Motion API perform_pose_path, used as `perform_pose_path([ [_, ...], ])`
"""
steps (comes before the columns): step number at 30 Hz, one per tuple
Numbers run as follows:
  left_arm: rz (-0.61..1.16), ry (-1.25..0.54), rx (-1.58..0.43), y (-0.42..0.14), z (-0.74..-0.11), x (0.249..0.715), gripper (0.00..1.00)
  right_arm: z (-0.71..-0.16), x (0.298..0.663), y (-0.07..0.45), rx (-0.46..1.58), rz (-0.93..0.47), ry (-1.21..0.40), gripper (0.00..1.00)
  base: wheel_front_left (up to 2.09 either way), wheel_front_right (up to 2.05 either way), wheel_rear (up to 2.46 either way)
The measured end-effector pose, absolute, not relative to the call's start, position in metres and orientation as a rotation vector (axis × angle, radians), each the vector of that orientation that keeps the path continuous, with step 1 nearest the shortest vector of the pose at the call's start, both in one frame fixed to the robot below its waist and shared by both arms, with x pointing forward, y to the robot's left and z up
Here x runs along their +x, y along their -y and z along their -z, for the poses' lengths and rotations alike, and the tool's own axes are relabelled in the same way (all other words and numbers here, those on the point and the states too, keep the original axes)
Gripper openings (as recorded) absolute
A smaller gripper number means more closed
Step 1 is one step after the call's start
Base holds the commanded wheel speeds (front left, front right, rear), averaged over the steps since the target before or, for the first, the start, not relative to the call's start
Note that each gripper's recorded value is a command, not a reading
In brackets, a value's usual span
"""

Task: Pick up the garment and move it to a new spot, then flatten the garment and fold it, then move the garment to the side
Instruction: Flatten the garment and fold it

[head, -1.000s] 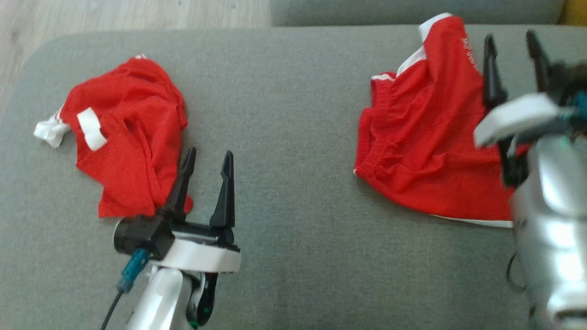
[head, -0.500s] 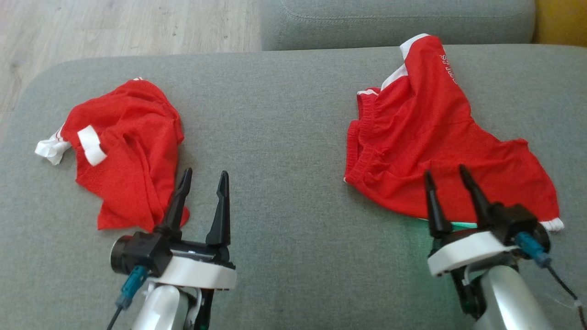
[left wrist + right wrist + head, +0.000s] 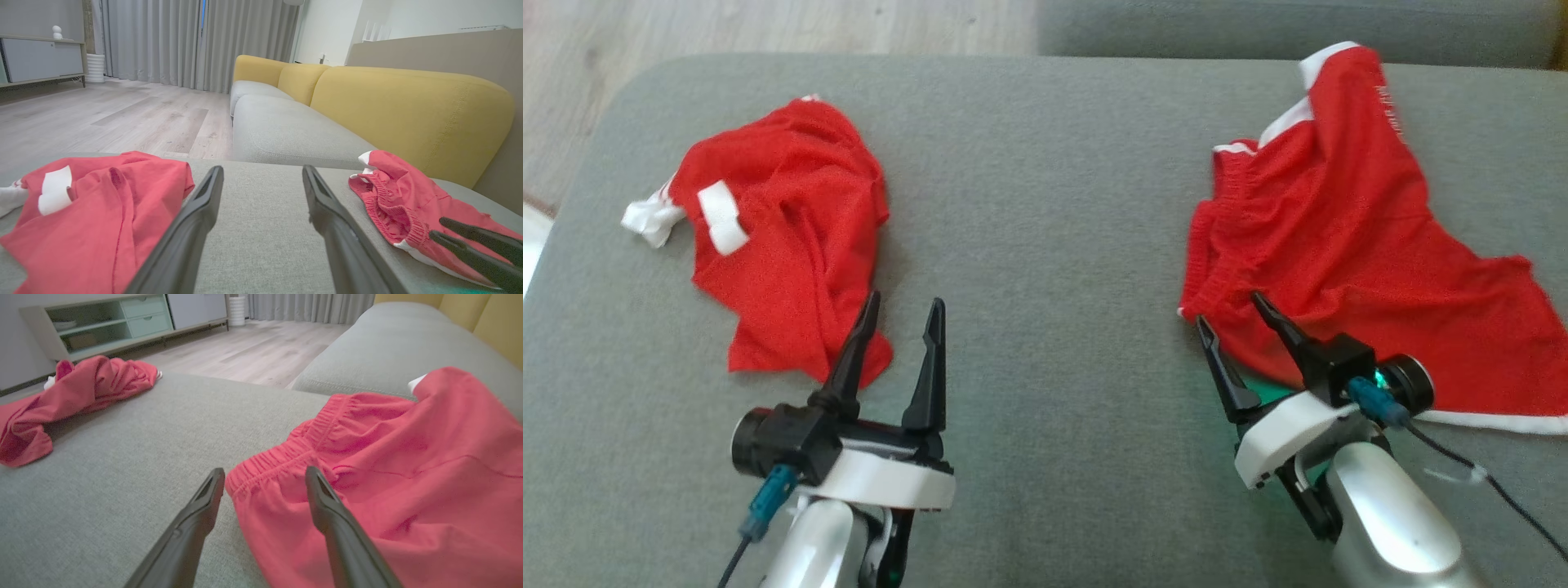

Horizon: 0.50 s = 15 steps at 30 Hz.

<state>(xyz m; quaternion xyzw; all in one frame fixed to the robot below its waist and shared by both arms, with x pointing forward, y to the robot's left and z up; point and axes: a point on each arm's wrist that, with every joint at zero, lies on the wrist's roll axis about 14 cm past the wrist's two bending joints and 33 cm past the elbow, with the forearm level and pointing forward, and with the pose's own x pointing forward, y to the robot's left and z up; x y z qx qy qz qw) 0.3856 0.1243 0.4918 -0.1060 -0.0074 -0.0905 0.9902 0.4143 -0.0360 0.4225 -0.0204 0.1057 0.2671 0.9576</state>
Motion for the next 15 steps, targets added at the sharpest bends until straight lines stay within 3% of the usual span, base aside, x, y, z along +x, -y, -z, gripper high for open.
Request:
perform_pose_path([
  [11,0.124,-0.004,-0.207,-0.144,-0.485,0.387,1.00,-0.384,0.422,0.015,-0.043,-0.613,-0.348,1.00,0.00,0.00,0.00],
  [12,0.122,-0.004,-0.206,-0.144,-0.485,0.387,1.00,-0.384,0.422,0.014,-0.024,-0.609,-0.348,0.22,0.00,0.00,0.00],
  [13,0.121,-0.005,-0.206,-0.144,-0.484,0.387,1.00,-0.385,0.423,0.013,-0.007,-0.607,-0.350,0.00,0.00,0.00,0.00],
  [15,0.121,-0.004,-0.206,-0.144,-0.485,0.387,1.00,-0.387,0.423,0.009,0.023,-0.613,-0.349,0.00,0.00,0.00,0.00],
])
